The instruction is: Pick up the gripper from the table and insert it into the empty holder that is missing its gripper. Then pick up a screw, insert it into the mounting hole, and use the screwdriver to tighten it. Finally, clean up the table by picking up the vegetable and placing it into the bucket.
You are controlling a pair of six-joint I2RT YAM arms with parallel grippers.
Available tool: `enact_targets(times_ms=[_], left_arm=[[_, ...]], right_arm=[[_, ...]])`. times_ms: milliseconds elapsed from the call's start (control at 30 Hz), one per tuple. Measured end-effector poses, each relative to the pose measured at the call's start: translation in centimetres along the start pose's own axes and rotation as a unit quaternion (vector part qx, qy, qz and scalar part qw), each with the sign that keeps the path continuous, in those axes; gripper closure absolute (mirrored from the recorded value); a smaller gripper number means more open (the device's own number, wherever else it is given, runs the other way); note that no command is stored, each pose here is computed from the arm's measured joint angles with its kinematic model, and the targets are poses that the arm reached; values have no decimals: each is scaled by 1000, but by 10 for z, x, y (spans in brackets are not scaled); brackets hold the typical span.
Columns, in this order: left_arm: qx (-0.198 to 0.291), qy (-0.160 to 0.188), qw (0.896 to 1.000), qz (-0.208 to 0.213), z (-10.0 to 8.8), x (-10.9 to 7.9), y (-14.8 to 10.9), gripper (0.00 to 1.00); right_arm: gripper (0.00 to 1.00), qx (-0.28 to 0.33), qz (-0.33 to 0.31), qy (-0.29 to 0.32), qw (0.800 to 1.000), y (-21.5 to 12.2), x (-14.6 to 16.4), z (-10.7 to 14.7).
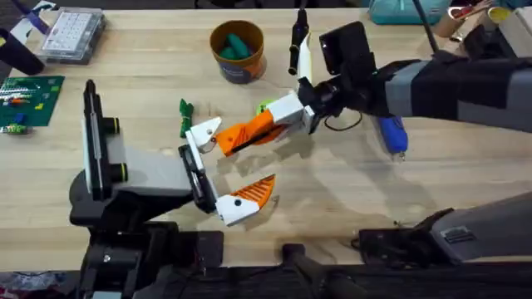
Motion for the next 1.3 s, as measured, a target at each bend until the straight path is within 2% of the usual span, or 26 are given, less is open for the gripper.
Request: enact_targets(times_ms=[1300], left_arm=[[0, 0, 1000, 0, 0, 0, 0, 16]], right_arm=[[985, 0, -2, 15, 1000, 0, 2, -1]])
Point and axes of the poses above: each hand's point on the last joint's axis, 136 mm out from that joint toward the fingers, its own y axis out along the fingers, its own x axis along the line the jaws close on, z = x × y, the point moved 2 cm from there along -y, back along the fingers
